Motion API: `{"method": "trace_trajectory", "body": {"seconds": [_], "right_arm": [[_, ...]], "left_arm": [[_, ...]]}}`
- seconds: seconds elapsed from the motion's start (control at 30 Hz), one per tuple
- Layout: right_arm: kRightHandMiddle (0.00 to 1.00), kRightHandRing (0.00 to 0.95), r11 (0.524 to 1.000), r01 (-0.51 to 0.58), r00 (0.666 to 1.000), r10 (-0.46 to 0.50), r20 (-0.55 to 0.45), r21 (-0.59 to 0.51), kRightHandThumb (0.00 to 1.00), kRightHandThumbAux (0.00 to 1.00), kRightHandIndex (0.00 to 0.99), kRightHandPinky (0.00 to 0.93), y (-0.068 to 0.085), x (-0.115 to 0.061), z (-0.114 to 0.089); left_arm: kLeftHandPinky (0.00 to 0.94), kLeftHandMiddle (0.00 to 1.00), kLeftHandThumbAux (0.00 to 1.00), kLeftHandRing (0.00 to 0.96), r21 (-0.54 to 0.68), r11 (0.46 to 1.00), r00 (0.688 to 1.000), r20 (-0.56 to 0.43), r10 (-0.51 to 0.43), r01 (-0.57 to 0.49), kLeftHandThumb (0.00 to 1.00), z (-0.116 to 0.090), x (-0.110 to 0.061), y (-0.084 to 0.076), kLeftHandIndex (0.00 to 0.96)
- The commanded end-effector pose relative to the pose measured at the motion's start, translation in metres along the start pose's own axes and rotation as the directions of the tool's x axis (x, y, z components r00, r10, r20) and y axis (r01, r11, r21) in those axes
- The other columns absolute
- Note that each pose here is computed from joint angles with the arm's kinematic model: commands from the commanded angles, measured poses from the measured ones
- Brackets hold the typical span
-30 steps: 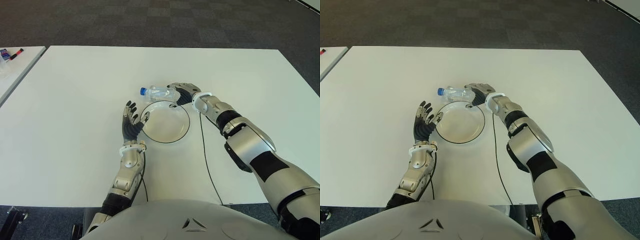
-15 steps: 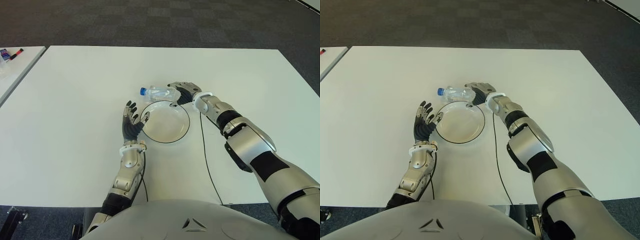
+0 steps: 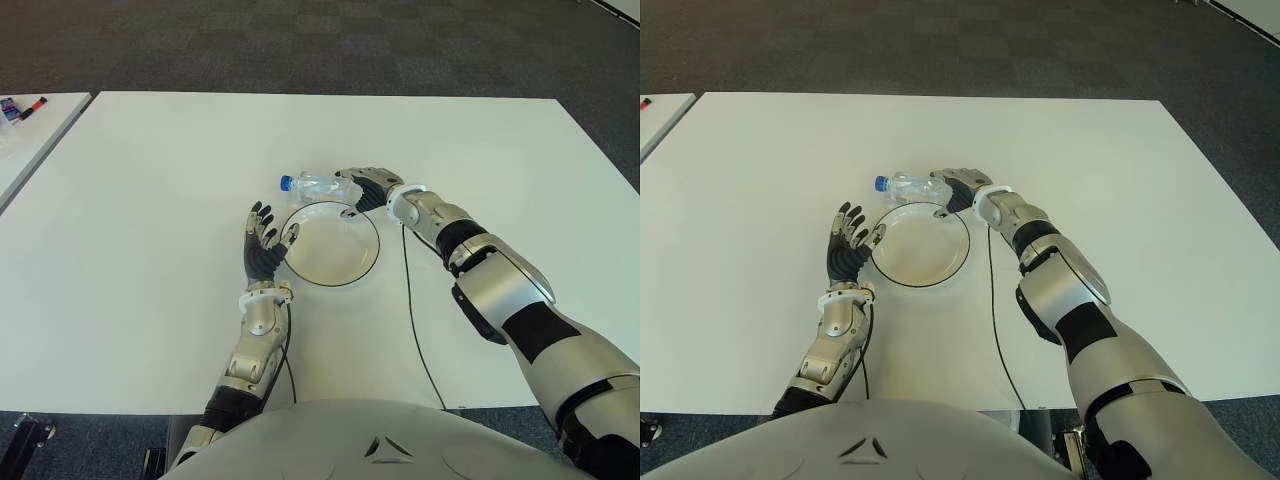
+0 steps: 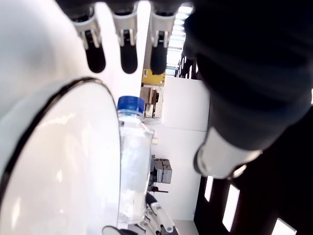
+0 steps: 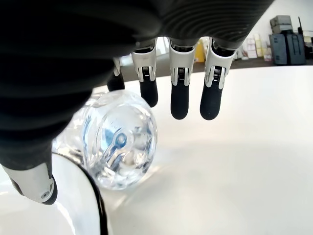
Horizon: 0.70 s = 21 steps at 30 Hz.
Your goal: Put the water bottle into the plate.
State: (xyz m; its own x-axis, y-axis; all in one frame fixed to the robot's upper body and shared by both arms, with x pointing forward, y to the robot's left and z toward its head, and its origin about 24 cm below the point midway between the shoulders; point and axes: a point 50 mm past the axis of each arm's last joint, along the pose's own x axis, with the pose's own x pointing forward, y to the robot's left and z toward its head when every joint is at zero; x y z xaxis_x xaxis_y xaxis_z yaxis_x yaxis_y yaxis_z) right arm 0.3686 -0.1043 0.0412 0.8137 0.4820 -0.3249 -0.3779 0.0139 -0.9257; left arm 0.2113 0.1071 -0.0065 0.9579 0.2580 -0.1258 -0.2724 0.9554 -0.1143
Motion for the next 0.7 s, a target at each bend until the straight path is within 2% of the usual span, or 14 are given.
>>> {"method": "trace_trajectory", "body": {"seconds": [0.03, 0.3, 0.7], "right_arm": [[0.137, 0.181, 0.996, -0.088, 0.996, 0.089, 0.021, -0.036, 0.478, 0.582, 0.029, 0.261, 0.0084, -0.0037, -0.0027], [0.138, 0.207, 0.992, -0.105, 0.994, 0.106, 0.014, -0.069, 0.442, 0.556, 0.034, 0.323, 0.0113, -0.0049, -0.0048], [0.139, 0.223, 0.993, -0.077, 0.996, 0.082, 0.047, -0.088, 0.409, 0.540, 0.038, 0.345, 0.0113, -0.0072, -0.0050]], "left_arm": [[0.175, 0.145, 0.808, 0.141, -0.155, 0.988, 0.999, -0.036, 0.024, -0.030, 0.233, 0.0055, -0.0031, -0.0330, 0.084], [0.177, 0.147, 0.804, 0.144, -0.157, 0.987, 0.999, -0.037, 0.027, -0.033, 0.249, 0.0059, -0.0031, -0.0327, 0.079], [0.176, 0.147, 0.810, 0.143, -0.157, 0.987, 0.999, -0.035, 0.028, -0.033, 0.246, 0.0065, -0.0030, -0.0334, 0.081]]}}
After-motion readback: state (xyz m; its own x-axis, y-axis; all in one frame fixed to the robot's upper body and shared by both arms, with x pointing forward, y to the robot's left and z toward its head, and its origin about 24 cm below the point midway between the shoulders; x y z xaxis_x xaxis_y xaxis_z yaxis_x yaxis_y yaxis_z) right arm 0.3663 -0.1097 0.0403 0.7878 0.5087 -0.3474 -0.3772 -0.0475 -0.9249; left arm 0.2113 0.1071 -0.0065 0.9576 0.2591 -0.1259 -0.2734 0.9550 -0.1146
